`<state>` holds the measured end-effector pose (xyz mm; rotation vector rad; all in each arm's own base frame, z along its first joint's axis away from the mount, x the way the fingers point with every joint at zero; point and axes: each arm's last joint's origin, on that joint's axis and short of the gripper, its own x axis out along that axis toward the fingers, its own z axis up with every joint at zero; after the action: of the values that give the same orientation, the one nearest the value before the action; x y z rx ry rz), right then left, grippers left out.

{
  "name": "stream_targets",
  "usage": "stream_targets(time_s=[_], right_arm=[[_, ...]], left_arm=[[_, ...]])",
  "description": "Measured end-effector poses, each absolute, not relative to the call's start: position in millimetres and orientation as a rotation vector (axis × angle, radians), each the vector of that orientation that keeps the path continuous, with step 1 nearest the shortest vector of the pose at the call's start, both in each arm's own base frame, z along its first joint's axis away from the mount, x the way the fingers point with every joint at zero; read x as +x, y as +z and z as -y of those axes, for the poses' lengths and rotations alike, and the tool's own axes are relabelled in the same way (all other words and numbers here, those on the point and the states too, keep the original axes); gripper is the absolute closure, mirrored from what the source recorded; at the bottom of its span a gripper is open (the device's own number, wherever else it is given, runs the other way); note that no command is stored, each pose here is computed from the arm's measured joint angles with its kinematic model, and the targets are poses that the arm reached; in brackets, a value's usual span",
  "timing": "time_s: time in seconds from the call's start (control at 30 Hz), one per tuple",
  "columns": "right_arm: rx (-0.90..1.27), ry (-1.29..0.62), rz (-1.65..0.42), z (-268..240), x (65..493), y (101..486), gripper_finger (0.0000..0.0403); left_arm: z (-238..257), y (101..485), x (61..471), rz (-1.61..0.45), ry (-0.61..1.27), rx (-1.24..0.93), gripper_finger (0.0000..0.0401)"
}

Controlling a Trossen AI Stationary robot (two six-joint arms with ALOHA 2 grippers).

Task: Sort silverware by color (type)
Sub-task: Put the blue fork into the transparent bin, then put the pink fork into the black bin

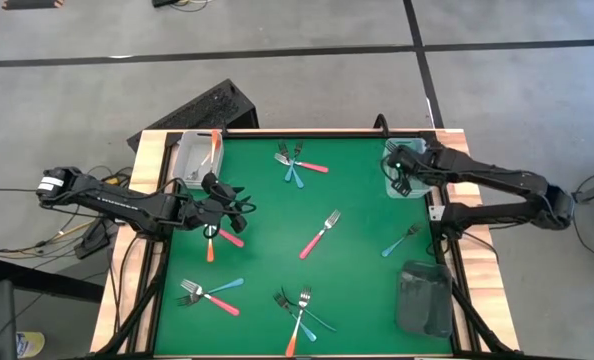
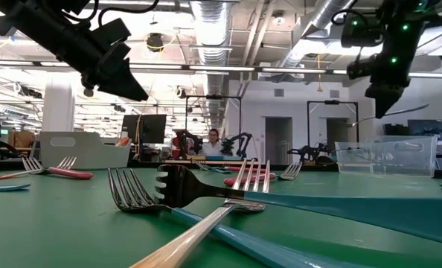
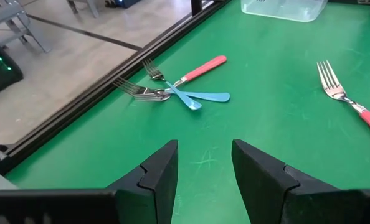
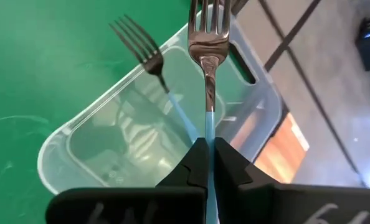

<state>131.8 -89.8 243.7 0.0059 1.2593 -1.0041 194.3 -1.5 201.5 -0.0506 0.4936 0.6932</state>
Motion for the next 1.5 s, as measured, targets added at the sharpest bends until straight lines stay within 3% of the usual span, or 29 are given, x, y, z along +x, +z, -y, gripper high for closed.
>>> stream_targets(time_s=[0.17, 0.63, 0.9, 1.1, 1.5], right_arm=[[0.093, -0.981, -1.245, 95.9, 129.4, 243.0, 0.0359], [0.196, -1.086, -1.164, 102.5, 127.5, 243.9, 0.0225], [0.452, -1.005, -0.953, 77.6, 150.4, 244.9, 0.0228], [0.506, -0.765, -0.72, 32.7, 189.3, 252.3, 0.0234], [0.532, -0.394, -0.56, -71.9, 244.0, 233.2, 0.0234]], left_arm=[[1.5, 201.5, 194.3, -0.494, 0.693, -0.052, 0.0262], [1.8, 201.5, 194.5, -0.493, 0.683, -0.067, 0.0262], [3.1, 202.2, 196.0, -0.467, 0.658, -0.155, 0.0262], [12.0, 202.2, 197.2, -0.464, 0.573, -0.227, 0.0262], [42.5, 201.9, 193.1, -0.492, 0.399, -0.141, 0.0262]])
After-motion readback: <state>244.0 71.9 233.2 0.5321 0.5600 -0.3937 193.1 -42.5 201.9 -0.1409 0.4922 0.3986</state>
